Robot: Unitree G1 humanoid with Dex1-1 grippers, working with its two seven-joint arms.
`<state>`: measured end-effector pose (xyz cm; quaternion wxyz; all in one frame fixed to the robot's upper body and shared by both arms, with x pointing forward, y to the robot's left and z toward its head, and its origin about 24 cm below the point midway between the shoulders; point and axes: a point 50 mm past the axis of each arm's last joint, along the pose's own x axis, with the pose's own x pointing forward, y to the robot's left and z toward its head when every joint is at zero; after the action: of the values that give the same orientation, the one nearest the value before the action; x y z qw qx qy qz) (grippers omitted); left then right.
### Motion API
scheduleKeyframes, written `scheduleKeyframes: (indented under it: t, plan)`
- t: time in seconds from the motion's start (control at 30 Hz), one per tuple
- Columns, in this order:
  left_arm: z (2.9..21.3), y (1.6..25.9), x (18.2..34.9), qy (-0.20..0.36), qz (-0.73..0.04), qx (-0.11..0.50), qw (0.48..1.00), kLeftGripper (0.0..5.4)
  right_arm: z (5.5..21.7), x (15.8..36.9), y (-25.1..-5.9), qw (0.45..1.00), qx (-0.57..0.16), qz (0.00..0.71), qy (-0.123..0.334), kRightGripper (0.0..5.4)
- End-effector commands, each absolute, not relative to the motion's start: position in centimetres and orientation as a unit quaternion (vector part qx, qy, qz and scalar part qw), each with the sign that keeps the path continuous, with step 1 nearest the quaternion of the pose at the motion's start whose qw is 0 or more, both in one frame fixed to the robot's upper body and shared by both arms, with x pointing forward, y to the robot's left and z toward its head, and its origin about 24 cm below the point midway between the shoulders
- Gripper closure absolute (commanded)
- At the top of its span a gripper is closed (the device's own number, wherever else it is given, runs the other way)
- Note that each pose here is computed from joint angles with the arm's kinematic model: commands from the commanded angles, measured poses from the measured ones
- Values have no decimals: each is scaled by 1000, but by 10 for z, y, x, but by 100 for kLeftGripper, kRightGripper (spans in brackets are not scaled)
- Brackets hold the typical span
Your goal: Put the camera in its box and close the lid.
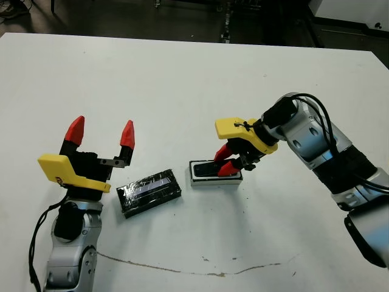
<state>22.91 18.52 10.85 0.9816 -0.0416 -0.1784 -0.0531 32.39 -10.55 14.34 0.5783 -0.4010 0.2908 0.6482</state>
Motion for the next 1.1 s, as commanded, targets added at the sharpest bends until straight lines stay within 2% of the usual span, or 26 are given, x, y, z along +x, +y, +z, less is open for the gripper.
scheduleKeyframes:
  t: [0.03,0.5,0.73,0.9,1.1]
  plan:
    - [103,187,226,-166,-47,-38,984,0,141,321,-104,576,-412,642,295,371]
    - [101,186,226,-166,-46,-42,984,0,134,311,-91,580,-375,662,291,371]
    - [101,185,226,-163,-46,-43,985,0,130,310,-91,601,-348,656,296,371]
    - [101,186,226,-165,-47,-38,985,0,131,309,-96,617,-347,652,273,369]
    - [101,186,226,-163,-46,-41,985,0,139,313,-102,617,-368,654,236,278]
